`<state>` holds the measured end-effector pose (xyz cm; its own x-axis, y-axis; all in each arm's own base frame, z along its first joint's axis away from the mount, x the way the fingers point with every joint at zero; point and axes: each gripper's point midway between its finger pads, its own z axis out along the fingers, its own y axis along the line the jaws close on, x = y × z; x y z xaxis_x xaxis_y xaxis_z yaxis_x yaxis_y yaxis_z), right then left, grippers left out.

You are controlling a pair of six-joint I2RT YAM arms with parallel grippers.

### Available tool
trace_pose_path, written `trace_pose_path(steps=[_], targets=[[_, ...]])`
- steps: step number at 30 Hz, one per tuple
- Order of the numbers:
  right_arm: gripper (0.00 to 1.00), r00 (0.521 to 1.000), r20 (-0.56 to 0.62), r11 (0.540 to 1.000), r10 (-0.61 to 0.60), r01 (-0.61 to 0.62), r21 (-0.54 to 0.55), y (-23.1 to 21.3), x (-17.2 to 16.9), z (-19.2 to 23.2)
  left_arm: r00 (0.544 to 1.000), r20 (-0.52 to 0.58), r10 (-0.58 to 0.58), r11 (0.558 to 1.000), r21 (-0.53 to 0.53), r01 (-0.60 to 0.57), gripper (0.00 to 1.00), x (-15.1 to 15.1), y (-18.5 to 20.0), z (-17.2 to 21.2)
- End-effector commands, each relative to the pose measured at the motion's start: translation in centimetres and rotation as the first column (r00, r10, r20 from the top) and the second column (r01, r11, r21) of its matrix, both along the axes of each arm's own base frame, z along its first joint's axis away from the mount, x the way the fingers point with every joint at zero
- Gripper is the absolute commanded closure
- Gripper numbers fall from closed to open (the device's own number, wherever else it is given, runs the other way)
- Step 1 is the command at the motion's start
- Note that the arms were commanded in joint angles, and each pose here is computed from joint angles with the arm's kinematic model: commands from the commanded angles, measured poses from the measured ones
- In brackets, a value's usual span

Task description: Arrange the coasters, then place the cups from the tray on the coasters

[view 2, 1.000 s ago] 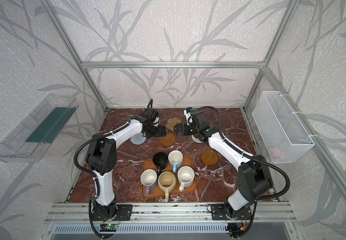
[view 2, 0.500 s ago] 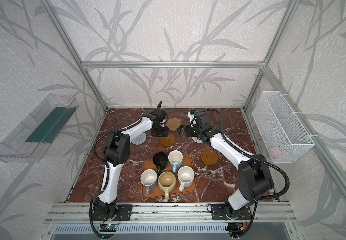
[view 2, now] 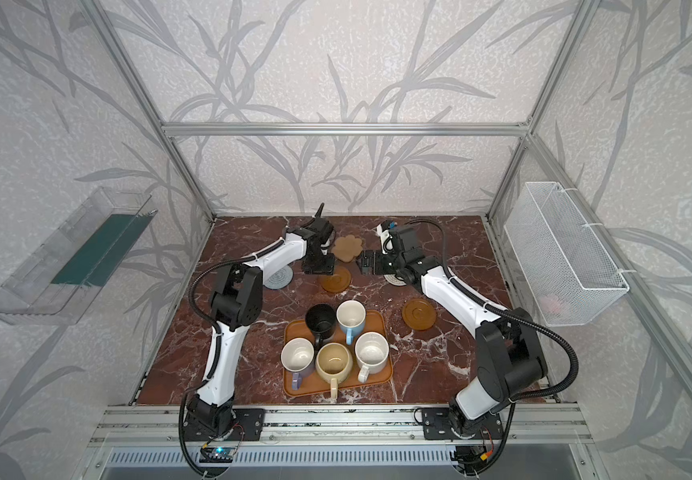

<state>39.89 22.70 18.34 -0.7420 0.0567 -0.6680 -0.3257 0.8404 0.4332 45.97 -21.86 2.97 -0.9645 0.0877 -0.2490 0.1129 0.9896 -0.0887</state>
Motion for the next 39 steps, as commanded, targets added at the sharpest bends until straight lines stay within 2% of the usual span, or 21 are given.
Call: trace_pose_path(steps=[1,8,15,24,39], targets=[[0.01,1.000,0.024,1.000,-0.019,0.019,0.015,-0.4,0.1,0.6,1.000,-0.025,0.015,0.999,0.041,-0.014,0.45,-0.9,1.0,-1.1],[0.01,0.999,0.035,1.000,-0.026,0.026,0.008,-0.6,-0.1,0.8,0.997,-0.004,0.073,0.979,0.192,-0.070,0.51,-1.1,4.4,-0.7],[0.00,0.999,0.027,0.999,-0.022,0.021,0.032,-0.3,0.0,0.8,0.987,0.012,0.163,0.975,0.152,-0.163,0.54,-0.9,6.3,0.2],[0.00,1.000,0.025,0.999,-0.013,0.012,0.035,-0.2,-0.2,0.8,0.980,0.019,0.200,0.967,0.155,-0.200,0.55,-0.6,7.9,0.8],[0.00,1.000,0.029,0.999,-0.007,0.006,0.043,0.0,-0.2,1.2,0.975,0.041,0.219,0.964,0.144,-0.222,0.55,-0.8,8.4,2.4]])
